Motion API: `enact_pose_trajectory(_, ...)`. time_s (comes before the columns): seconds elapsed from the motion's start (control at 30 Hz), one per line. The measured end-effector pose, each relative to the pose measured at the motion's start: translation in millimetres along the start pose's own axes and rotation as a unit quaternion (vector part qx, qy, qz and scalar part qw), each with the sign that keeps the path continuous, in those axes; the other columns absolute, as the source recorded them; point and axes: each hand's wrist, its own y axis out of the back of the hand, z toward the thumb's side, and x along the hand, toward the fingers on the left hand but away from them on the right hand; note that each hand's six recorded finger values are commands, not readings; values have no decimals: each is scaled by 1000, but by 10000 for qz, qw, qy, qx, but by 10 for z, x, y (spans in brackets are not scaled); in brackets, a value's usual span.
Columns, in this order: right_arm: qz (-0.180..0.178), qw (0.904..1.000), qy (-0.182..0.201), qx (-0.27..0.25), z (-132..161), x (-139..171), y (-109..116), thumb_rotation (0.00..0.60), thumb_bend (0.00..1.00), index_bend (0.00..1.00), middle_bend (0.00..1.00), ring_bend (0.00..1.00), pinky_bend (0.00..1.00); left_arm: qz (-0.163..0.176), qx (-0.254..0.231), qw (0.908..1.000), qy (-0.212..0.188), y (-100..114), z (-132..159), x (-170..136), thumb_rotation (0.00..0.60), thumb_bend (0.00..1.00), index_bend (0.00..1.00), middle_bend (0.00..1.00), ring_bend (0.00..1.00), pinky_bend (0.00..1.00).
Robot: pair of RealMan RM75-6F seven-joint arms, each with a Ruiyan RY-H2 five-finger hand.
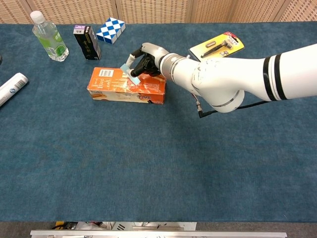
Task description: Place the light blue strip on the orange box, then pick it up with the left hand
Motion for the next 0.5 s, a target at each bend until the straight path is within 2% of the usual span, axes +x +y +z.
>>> enact_pose_trajectory(0.1,4,10000,-9,31,-18,1,5,600,364,463,1000,1000,1000,6,-8,10000,9,4,-6,-2,600,469,121,301,354,299)
enact_pose_trajectory(0.2,-3,10000,-2,46,-29,9,20,600,298,413,1000,1000,1000,4,-4,10000,5,5,-7,-3,600,469,118,301,353,299)
enact_pose_trajectory(0.5,-26,9999,49,139,-38,73,56,600,188,341,1000,1000,1000,21,-7,10000,-33,10,13,-5,600,469,116,301,354,299)
